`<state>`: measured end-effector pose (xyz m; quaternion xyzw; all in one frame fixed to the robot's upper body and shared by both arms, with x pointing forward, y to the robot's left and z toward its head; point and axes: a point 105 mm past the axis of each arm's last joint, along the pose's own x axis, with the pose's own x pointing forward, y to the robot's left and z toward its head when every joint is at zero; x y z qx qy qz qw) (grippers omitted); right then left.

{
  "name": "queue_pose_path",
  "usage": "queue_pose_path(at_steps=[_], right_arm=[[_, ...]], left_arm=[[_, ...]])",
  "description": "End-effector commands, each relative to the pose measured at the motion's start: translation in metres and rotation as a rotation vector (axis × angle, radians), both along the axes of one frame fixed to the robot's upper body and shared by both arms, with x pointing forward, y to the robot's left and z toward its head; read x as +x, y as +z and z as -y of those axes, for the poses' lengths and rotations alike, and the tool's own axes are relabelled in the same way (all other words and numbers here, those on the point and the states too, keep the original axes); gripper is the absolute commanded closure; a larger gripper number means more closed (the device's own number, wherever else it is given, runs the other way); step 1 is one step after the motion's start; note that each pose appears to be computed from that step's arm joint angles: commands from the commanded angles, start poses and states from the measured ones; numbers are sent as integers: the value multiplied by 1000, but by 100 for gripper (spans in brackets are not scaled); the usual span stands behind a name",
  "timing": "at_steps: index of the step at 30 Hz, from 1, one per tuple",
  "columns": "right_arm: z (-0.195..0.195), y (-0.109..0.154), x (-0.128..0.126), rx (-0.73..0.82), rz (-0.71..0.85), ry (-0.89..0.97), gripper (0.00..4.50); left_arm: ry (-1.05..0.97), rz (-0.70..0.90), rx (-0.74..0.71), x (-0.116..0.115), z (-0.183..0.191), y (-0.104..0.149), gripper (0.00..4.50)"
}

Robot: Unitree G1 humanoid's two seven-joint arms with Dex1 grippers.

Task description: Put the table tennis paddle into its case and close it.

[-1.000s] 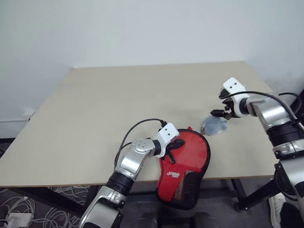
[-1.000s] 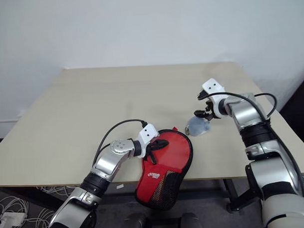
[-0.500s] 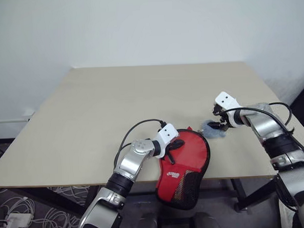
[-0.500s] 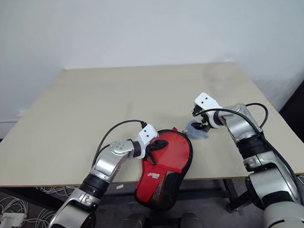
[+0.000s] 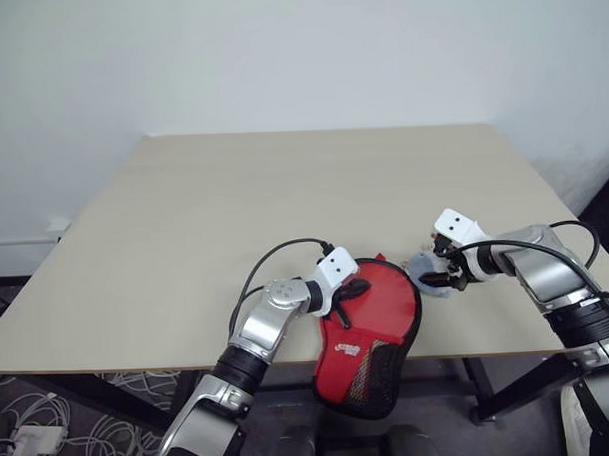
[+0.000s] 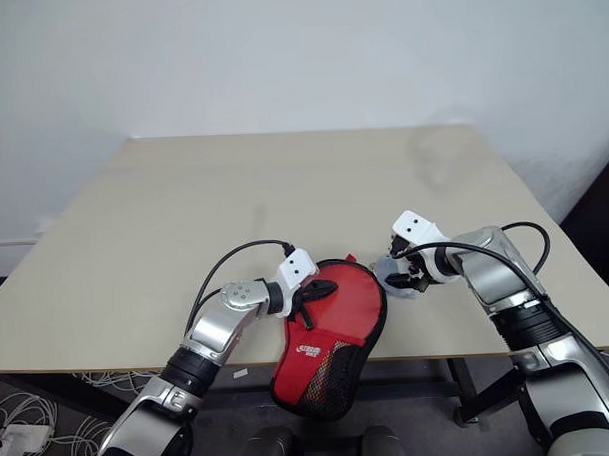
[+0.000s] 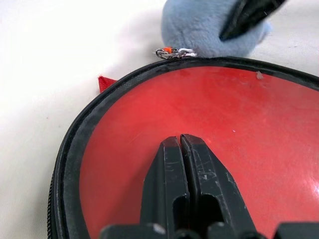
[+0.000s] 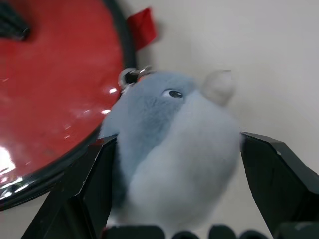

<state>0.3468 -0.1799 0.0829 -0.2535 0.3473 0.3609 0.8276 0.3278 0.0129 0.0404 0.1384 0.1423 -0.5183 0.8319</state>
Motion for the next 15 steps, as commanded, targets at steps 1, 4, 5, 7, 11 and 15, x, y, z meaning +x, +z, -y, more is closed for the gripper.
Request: queue_pose_path(at_steps=[1, 4, 5, 7, 11, 15], right_arm=[[-2, 4, 0, -2, 18, 8, 54], [-1, 6, 2, 0, 28, -4, 54], [0, 7, 4, 1, 32, -11, 70], [1, 9, 5, 0, 41, -15, 115], [2, 17, 7, 7, 59, -9, 252], [1, 25, 12, 9, 86, 2, 363]], left_arm=[[2, -64, 61, -6, -4, -23, 450], [3, -65, 62, -7, -5, -23, 450], [3, -66, 62, -7, -5, -23, 450], [3, -67, 62, -8, -4, -23, 450], [3, -69, 57, -8, -3, -24, 450], [-10, -71, 49, -7, 0, -25, 450]])
